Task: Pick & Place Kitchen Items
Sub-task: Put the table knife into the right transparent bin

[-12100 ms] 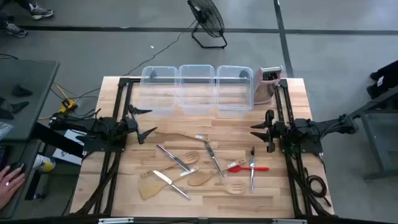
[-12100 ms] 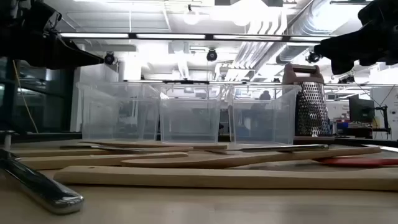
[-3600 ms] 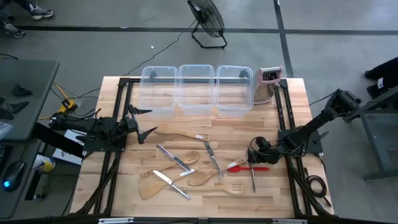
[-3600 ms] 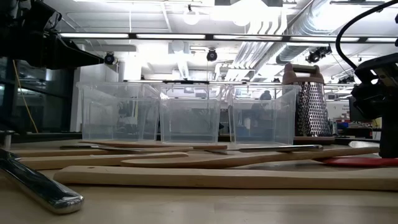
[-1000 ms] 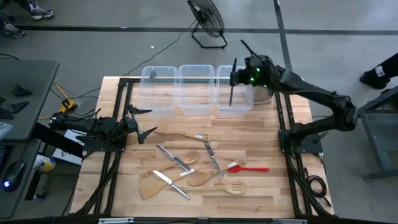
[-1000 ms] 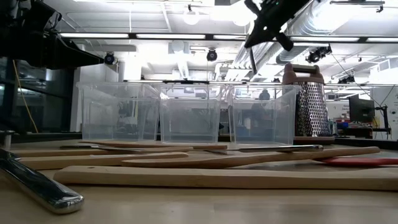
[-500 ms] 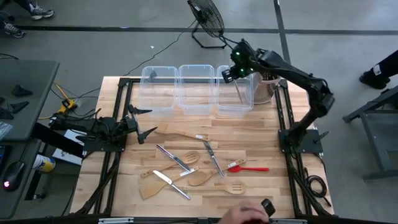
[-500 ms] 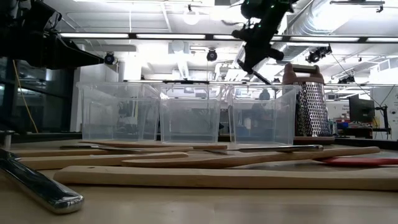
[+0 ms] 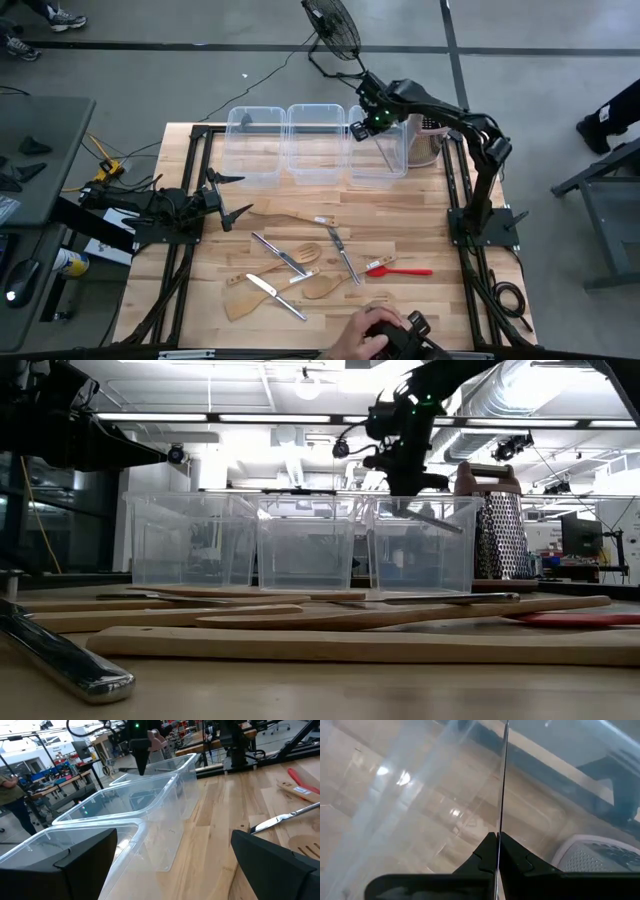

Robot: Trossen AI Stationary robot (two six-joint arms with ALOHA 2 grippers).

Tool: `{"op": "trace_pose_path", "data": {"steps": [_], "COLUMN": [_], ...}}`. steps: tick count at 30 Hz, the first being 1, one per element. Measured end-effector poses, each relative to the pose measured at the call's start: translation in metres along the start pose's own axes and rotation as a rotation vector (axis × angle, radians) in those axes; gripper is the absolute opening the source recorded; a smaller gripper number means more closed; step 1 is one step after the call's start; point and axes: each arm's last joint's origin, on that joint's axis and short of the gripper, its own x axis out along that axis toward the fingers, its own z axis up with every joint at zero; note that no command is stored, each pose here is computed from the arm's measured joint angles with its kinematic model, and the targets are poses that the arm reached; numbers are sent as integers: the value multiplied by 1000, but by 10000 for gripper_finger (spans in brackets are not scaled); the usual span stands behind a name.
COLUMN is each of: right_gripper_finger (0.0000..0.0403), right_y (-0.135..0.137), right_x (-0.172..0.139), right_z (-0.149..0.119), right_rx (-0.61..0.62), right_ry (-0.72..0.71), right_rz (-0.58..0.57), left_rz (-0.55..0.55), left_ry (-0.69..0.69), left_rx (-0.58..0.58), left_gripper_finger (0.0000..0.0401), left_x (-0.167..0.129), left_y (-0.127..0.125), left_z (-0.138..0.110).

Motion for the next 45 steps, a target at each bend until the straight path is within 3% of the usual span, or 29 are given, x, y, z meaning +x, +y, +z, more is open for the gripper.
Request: {"op": "trace_pose_path", "data": {"steps": [12, 35, 45], "right_gripper_finger": [3, 4, 48], "right_y": [-7, -11, -10], "right_x": [6, 61, 61], "right_z": [-2, 2, 2], "right_rx": [58, 74, 66], "right_ry": [67, 188, 189], "right_rz": [-16, -41, -31], "left_rz": [0, 0, 0], "left_ry": [0, 0, 0], "left_rx": [0, 0, 0], "left_gripper_finger": [388, 388, 388], "left_x": [0, 0, 0], "left_y": [0, 0, 0], "left_z": [0, 0, 0]}}
